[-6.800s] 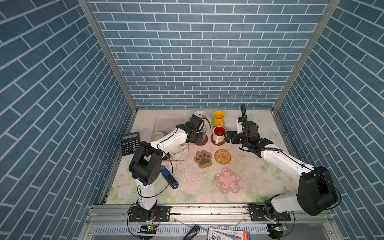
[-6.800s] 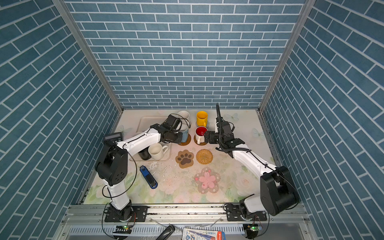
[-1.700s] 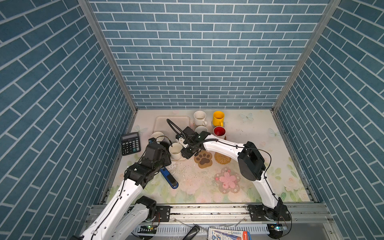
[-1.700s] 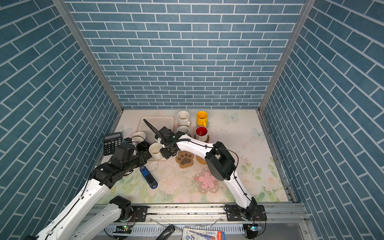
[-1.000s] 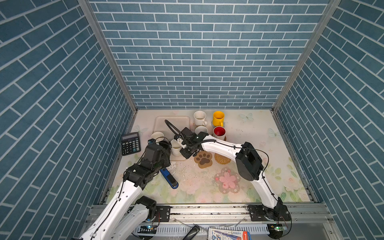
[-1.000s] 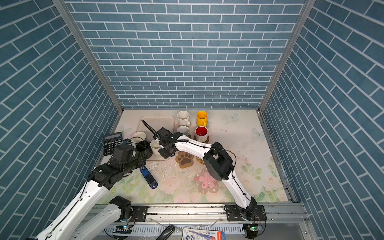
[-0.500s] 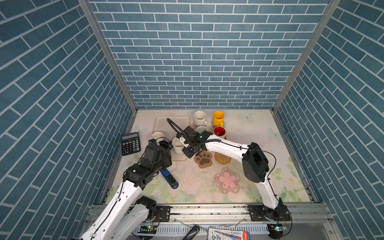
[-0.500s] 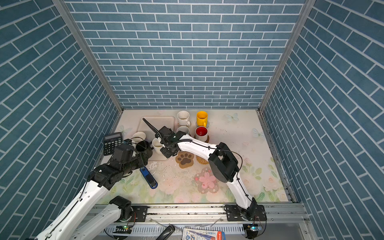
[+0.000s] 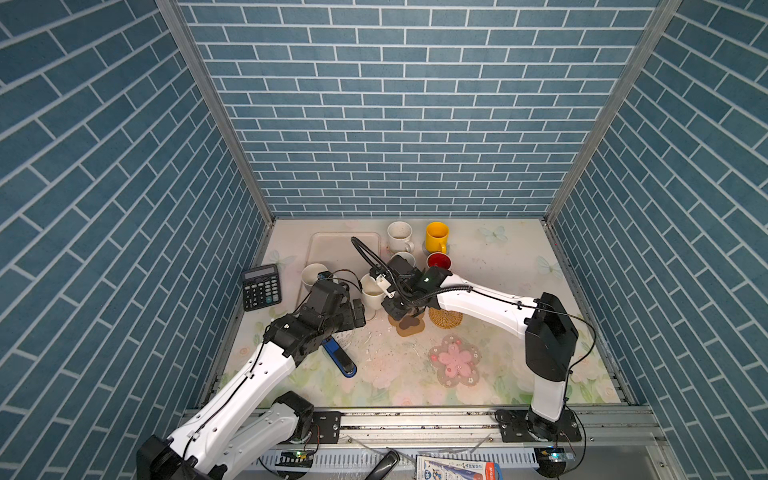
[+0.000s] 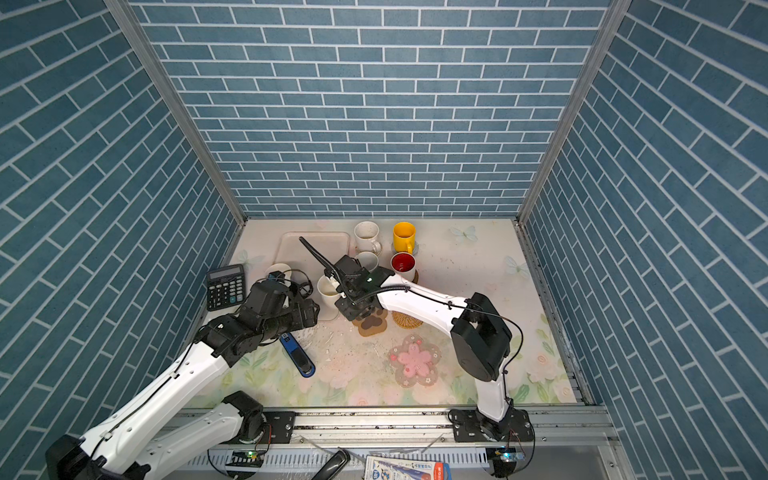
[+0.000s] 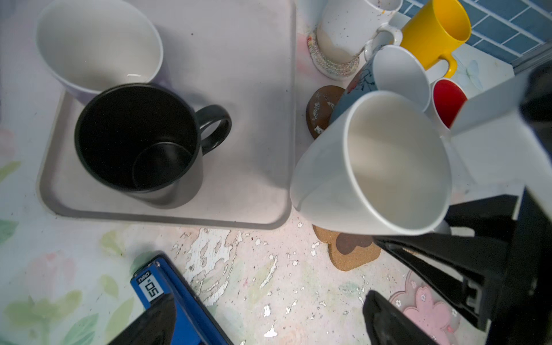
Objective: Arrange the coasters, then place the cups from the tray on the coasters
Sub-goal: 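Carry the white mug with the right gripper over the woven rattan coaster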
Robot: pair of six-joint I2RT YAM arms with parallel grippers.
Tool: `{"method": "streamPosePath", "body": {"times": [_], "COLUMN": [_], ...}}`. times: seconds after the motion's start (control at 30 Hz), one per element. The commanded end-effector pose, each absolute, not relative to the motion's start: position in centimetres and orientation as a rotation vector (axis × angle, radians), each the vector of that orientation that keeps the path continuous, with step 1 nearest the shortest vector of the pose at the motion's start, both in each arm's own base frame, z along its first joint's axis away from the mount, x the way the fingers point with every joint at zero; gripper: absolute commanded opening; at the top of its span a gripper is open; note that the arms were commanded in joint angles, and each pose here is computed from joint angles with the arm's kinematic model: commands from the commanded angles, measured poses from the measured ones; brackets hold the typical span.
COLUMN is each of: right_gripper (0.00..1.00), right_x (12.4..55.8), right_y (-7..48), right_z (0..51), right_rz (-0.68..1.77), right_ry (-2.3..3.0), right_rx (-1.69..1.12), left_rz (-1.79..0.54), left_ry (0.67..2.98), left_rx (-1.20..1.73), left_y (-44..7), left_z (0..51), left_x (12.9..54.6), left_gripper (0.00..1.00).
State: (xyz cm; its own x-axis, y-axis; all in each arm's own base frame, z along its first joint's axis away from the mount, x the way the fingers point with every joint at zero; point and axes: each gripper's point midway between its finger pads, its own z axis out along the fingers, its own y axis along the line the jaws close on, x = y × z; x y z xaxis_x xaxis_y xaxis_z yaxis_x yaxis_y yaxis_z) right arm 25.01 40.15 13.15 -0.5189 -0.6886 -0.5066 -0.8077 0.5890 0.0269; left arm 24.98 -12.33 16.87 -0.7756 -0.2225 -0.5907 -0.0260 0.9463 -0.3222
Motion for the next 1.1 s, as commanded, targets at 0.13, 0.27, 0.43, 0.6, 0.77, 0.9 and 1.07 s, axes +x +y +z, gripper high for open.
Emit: {"method": "streamPosePath", "body": {"times": [0.13,0.27,0.43,0.6,0.77,0.9,1.07], "right_gripper": [0.0,0.0,0.0,0.0,0.0,0.0,0.0], "right_x": [25.3,25.4,25.7,26.0,26.5,26.6,26.8], "right_y": [37.2,34.7,32.0,29.3,26.6,24.8,23.0], "right_z": [15.6,15.1,14.5,13.6,12.7,12.1,11.7], "right_rz": [0.414,0.394,0.377,0.36,0.305,0.262,0.222], "right_ry": [2.341,2.366,2.4,2.446,2.484,2.496,2.489], "right_rx": [-1.036,-0.975,-0.893,-0.791,-0.671,-0.606,-0.536], "left_rz": [-0.414,-0.415,-0.425,-0.416,-0.422,-0.432,-0.427], "left_ry": [2.401,2.42,2.434,2.447,2.458,2.454,2.447], "left_rx": [-0.144,-0.116,-0.095,-0.09,-0.075,-0.066,-0.073], "left_y": [-14.3,-15.6,-17.0,-17.8,-19.0,-19.8,-20.0], "left_z": [17.4,16.8,15.9,15.2,14.5,14.4,14.3], "left_x": [27.1,27.8,28.6,29.3,30.0,30.4,30.7], "left_gripper": [0.99,0.99,0.99,0.99,0.99,0.99,0.99]}}
